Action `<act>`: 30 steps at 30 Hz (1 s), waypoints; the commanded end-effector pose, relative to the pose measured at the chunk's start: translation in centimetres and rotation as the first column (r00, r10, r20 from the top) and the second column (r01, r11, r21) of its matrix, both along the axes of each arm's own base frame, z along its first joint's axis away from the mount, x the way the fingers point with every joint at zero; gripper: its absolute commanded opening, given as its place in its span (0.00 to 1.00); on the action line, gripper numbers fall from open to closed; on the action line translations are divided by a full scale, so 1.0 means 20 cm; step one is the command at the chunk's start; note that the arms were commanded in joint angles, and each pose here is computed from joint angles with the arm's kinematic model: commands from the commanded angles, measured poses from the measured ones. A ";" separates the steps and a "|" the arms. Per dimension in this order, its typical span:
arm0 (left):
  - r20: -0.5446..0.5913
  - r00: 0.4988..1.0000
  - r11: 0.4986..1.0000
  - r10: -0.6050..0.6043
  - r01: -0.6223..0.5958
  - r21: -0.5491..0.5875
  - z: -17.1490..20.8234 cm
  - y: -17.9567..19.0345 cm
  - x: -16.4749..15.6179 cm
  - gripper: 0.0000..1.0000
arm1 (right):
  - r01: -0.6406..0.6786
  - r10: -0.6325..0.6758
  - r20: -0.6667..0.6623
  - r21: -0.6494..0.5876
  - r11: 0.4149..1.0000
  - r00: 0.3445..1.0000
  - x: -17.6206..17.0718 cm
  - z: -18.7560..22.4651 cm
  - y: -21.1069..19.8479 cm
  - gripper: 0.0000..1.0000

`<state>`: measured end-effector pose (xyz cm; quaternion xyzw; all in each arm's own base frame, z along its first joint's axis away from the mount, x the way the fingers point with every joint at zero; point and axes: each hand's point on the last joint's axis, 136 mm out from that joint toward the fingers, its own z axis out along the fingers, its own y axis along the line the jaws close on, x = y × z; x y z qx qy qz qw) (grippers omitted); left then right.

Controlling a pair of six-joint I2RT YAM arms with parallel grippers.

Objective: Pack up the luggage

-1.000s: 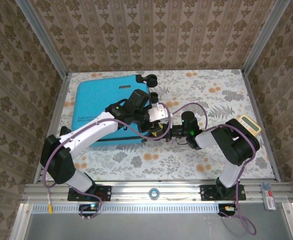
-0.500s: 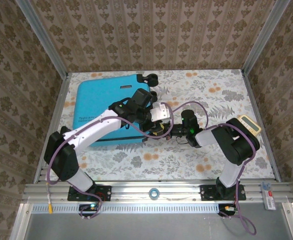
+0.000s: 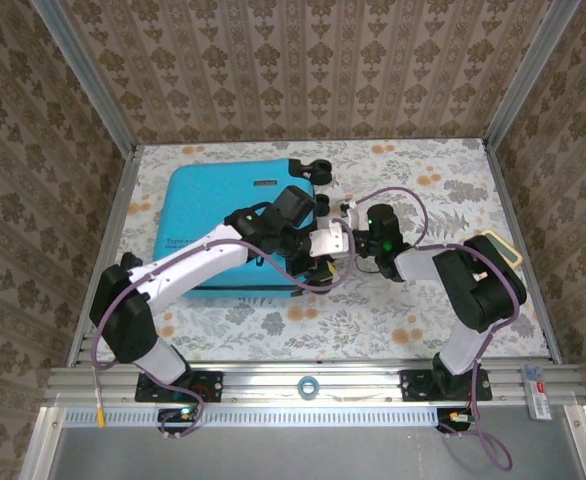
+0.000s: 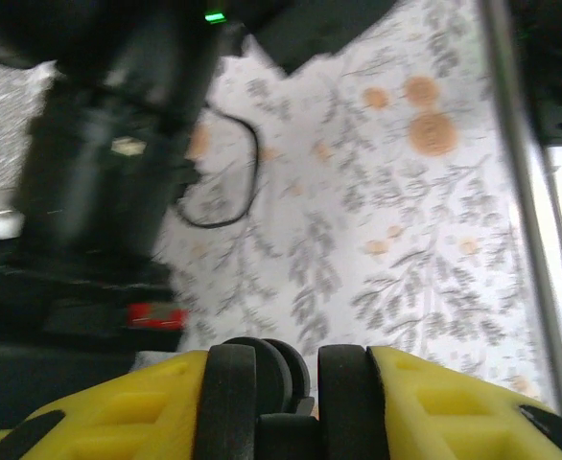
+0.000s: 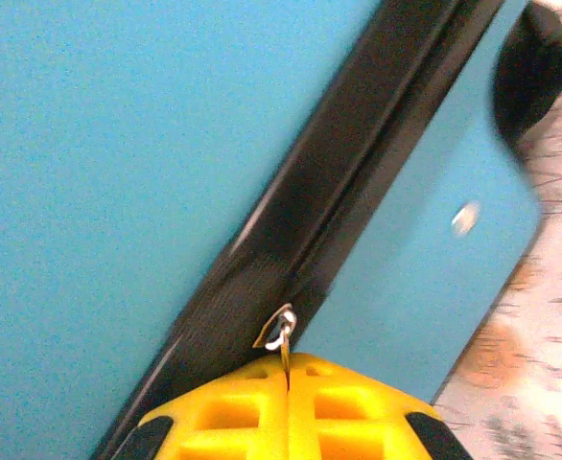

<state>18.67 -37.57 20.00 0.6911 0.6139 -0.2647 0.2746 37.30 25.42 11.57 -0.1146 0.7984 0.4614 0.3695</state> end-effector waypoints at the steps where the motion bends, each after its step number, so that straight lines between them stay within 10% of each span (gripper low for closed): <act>1: -0.088 0.974 0.960 -0.207 0.185 -0.211 0.28 -0.11 -0.25 0.00 | 0.180 -0.178 0.082 -0.023 0.983 0.981 0.21 0.11 -0.11 0.00; 5: -0.069 0.984 0.968 -0.164 0.147 -0.204 0.28 -0.12 -0.21 0.00 | 0.190 -0.189 0.071 -0.012 0.982 0.979 0.25 0.09 -0.13 0.00; 11: 0.005 0.999 0.978 0.037 -0.035 -0.206 0.34 -0.10 -0.03 0.39 | 0.194 -0.192 0.069 -0.024 0.981 0.979 0.26 0.05 -0.13 0.00; 22: 0.030 0.928 0.849 0.371 -0.325 -0.417 0.61 0.21 0.05 0.59 | 0.192 -0.186 0.085 -0.065 0.979 0.979 0.27 0.04 -0.14 0.00; 27: -0.031 0.813 0.733 0.582 -0.541 -0.412 0.59 0.46 0.11 0.59 | 0.201 -0.195 0.089 -0.075 0.977 0.977 0.29 0.03 -0.15 0.00; 30: -0.121 0.594 0.532 0.795 -0.779 -0.332 0.52 0.72 0.17 0.53 | 0.198 -0.191 0.086 -0.082 0.977 0.978 0.28 0.03 -0.16 0.00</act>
